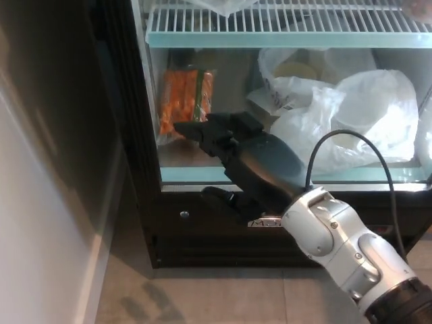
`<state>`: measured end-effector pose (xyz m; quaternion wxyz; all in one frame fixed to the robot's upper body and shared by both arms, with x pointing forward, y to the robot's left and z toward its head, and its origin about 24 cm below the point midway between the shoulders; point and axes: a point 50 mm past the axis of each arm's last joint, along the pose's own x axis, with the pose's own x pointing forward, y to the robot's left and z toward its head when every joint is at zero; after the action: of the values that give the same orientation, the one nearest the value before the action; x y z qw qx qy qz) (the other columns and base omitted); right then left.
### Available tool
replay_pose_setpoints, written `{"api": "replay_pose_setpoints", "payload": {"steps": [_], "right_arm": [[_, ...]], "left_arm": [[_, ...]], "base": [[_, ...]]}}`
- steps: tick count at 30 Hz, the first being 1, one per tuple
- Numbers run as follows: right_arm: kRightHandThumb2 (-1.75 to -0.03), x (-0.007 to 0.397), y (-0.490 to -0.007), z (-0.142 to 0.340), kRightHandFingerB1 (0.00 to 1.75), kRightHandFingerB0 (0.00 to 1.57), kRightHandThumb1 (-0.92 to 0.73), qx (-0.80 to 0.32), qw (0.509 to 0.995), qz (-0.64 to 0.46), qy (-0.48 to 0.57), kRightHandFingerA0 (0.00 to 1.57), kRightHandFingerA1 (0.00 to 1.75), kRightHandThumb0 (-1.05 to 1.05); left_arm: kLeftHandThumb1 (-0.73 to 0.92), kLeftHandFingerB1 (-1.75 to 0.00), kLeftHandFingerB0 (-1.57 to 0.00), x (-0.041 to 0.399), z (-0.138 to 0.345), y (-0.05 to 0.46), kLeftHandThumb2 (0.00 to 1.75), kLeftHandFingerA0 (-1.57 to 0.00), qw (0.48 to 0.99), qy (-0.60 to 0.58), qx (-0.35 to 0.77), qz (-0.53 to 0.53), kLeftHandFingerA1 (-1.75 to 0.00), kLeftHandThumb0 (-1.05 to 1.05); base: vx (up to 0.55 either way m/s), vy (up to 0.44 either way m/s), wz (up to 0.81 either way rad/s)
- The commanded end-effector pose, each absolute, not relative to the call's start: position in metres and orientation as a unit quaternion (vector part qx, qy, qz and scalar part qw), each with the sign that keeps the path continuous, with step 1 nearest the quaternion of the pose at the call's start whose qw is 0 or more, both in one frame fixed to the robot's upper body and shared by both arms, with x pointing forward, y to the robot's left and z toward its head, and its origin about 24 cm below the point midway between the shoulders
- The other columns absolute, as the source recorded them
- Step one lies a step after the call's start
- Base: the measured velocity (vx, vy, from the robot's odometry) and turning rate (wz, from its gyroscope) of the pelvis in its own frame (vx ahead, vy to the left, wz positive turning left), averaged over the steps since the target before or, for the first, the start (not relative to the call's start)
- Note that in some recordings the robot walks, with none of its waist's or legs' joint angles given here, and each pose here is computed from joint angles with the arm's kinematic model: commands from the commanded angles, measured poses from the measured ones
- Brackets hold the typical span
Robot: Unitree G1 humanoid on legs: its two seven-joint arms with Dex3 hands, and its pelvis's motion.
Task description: The robot stands in front of a refrigerator with an opened door and closes the door by swing its right hand at the door
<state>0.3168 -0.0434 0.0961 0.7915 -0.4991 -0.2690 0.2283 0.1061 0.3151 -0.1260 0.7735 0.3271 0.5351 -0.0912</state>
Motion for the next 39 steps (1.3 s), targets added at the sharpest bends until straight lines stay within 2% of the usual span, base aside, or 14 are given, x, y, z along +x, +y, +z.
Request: {"api": "replay_pose_setpoints", "payload": {"steps": [1,2,3,4,5,12,13,20,25,27,32,37,38,39], "right_arm": [[-1.09,0.313,-0.054,0.093,0.46,0.00,-0.54,-0.516,0.786,0.237,-0.244,0.00,0.48,-0.34],[-1.02,0.308,-0.058,0.092,0.41,0.09,-0.70,-0.513,0.786,0.239,-0.248,0.09,0.42,-0.78],[-1.03,0.303,-0.062,0.091,0.40,0.07,-0.71,-0.510,0.787,0.240,-0.251,0.10,0.42,-0.79],[-1.03,0.301,-0.064,0.091,0.40,0.07,-0.71,-0.508,0.788,0.241,-0.251,0.10,0.42,-0.79],[-1.09,0.298,-0.067,0.091,0.47,0.00,-0.52,-0.504,0.790,0.240,-0.254,0.00,0.48,-0.35],[-1.09,0.272,-0.107,0.064,0.47,0.00,-0.53,-0.505,0.800,0.229,-0.231,0.00,0.48,-0.35],[-0.66,0.269,-0.119,0.054,0.28,0.19,-0.84,-0.507,0.807,0.224,-0.206,0.19,0.29,-0.68],[-0.67,0.260,-0.176,0.000,0.29,0.23,-0.86,-0.514,0.836,0.179,-0.073,0.23,0.31,-0.70],[-0.66,0.223,-0.237,-0.062,0.30,0.25,-0.84,-0.489,0.855,0.111,0.130,0.26,0.32,-0.70],[-0.66,0.216,-0.248,-0.070,0.30,0.25,-0.84,-0.476,0.859,0.091,0.164,0.26,0.32,-0.70],[-0.65,0.161,-0.290,-0.106,0.30,0.30,-0.82,-0.438,0.832,0.029,0.339,0.25,0.30,-0.69],[-0.64,0.140,-0.313,-0.113,0.31,0.30,-0.78,-0.387,0.815,-0.020,0.432,0.29,0.31,-0.67],[-0.98,0.140,-0.318,-0.112,0.44,0.25,-0.64,-0.359,0.820,-0.046,0.444,0.31,0.47,-0.74],[-0.98,0.140,-0.323,-0.111,0.44,0.25,-0.64,-0.329,0.826,-0.073,0.452,0.31,0.47,-0.74]], "left_arm": [[0.78,-0.38,-0.29,0.101,-0.123,0.322,0.63,-0.29,0.765,0.535,0.344,-0.098,-0.44,-0.49],[0.78,-0.38,-0.29,0.101,-0.123,0.322,0.63,-0.28,0.770,0.536,0.333,-0.094,-0.45,-0.48],[0.78,-0.39,-0.29,0.102,-0.123,0.322,0.63,-0.29,0.772,0.535,0.332,-0.093,-0.45,-0.49],[0.78,-0.39,-0.29,0.103,-0.123,0.322,0.63,-0.29,0.771,0.534,0.334,-0.094,-0.45,-0.49],[0.78,-0.39,-0.29,0.106,-0.122,0.323,0.63,-0.29,0.772,0.531,0.337,-0.094,-0.45,-0.49],[0.78,-0.38,-0.27,0.120,-0.117,0.324,0.63,-0.29,0.778,0.520,0.340,-0.094,-0.45,-0.49],[0.79,-0.37,-0.27,0.122,-0.116,0.325,0.63,-0.29,0.779,0.519,0.339,-0.094,-0.45,-0.49],[0.78,-0.37,-0.26,0.132,-0.112,0.326,0.63,-0.29,0.788,0.515,0.326,-0.083,-0.44,-0.46],[0.78,-0.38,-0.26,0.128,-0.114,0.325,0.63,-0.28,0.786,0.513,0.333,-0.091,-0.45,-0.46],[0.78,-0.38,-0.26,0.133,-0.112,0.325,0.63,-0.28,0.787,0.511,0.334,-0.090,-0.45,-0.46],[0.79,-0.38,-0.28,0.130,-0.113,0.324,0.63,-0.30,0.784,0.511,0.342,-0.091,-0.46,-0.48],[0.79,-0.37,-0.26,0.139,-0.112,0.320,0.63,-0.28,0.788,0.505,0.339,-0.094,-0.44,-0.46],[0.79,-0.37,-0.27,0.147,-0.111,0.318,0.63,-0.29,0.790,0.498,0.343,-0.097,-0.44,-0.46],[0.79,-0.37,-0.27,0.154,-0.109,0.316,0.63,-0.29,0.792,0.492,0.347,-0.100,-0.44,-0.46]], "base": [[0.00,0.000,0.00],[0.00,0.000,0.00],[0.00,0.000,0.00],[0.00,0.000,0.00],[0.00,0.000,0.00],[0.00,0.000,0.00],[0.00,0.000,0.00],[0.00,0.000,0.00],[0.00,0.000,0.00],[0.00,0.000,0.00],[0.00,0.000,0.00],[0.00,0.000,0.00],[0.00,0.000,0.00],[0.00,0.000,0.00]]}}
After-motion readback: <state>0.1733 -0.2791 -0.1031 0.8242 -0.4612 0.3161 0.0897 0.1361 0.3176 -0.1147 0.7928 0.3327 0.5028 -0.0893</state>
